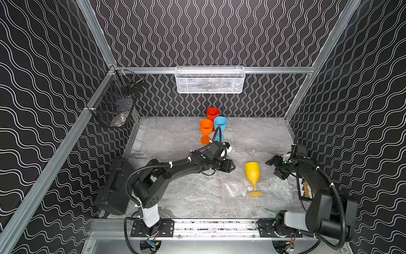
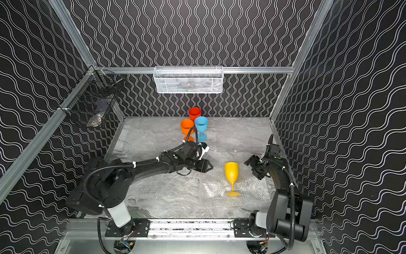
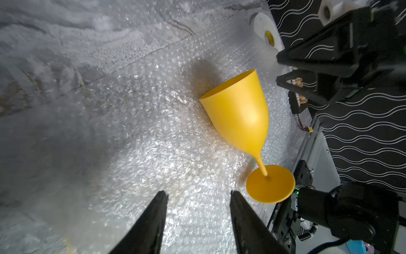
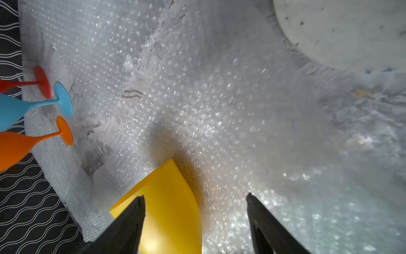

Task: Unpack wine glasses from bubble wrap
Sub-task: Unwrap the bubble wrap at the center of the board, then pick up the wine glass from the bubble wrap.

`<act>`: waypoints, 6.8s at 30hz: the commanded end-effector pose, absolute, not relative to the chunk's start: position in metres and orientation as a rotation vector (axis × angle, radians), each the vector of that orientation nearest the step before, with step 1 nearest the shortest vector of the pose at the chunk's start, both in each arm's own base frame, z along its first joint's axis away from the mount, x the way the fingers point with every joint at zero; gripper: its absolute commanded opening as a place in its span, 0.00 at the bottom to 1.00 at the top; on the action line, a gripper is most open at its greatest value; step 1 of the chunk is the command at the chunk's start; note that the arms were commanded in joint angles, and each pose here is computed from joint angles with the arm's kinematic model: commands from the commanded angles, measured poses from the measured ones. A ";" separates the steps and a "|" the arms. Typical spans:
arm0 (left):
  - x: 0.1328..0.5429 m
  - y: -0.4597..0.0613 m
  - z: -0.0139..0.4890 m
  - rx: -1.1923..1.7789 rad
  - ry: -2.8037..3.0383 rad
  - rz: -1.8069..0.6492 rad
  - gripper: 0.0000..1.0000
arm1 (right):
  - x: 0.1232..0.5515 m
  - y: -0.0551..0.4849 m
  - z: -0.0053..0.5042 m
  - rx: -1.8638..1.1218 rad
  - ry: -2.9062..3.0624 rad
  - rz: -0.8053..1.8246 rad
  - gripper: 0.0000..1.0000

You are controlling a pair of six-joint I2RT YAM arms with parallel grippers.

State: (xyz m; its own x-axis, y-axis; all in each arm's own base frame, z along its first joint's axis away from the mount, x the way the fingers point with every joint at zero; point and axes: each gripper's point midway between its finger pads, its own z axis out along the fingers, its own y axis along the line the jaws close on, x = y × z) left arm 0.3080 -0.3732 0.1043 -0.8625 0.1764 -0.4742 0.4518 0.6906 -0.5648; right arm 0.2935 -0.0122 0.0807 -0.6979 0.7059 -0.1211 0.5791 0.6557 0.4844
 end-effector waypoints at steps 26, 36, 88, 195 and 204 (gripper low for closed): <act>0.340 -0.356 0.014 0.437 2.704 -0.781 0.50 | 0.337 -0.037 0.031 1.083 2.521 0.643 0.74; 0.346 -0.356 0.045 0.454 2.652 -0.771 0.51 | 0.331 -0.031 0.057 1.060 2.495 0.687 0.74; 0.319 -0.337 0.122 0.467 2.315 -0.895 0.52 | 0.286 0.094 0.061 0.271 2.910 0.305 0.87; 0.335 -0.259 0.270 0.236 2.367 -1.580 0.55 | 0.311 0.280 0.233 -0.685 1.799 0.457 0.66; 0.335 -0.263 0.263 0.249 2.454 -1.610 0.54 | 0.310 0.289 0.234 -0.736 1.752 0.383 0.67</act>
State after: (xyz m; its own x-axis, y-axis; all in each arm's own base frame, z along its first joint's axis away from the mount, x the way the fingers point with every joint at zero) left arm 0.3423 -0.2627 0.2625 -0.9620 -0.0033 -0.2730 0.2477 0.4099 -0.8779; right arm 0.3030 0.2863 0.2181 -0.2359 -0.2864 -0.9286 -0.6647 0.7446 -0.0608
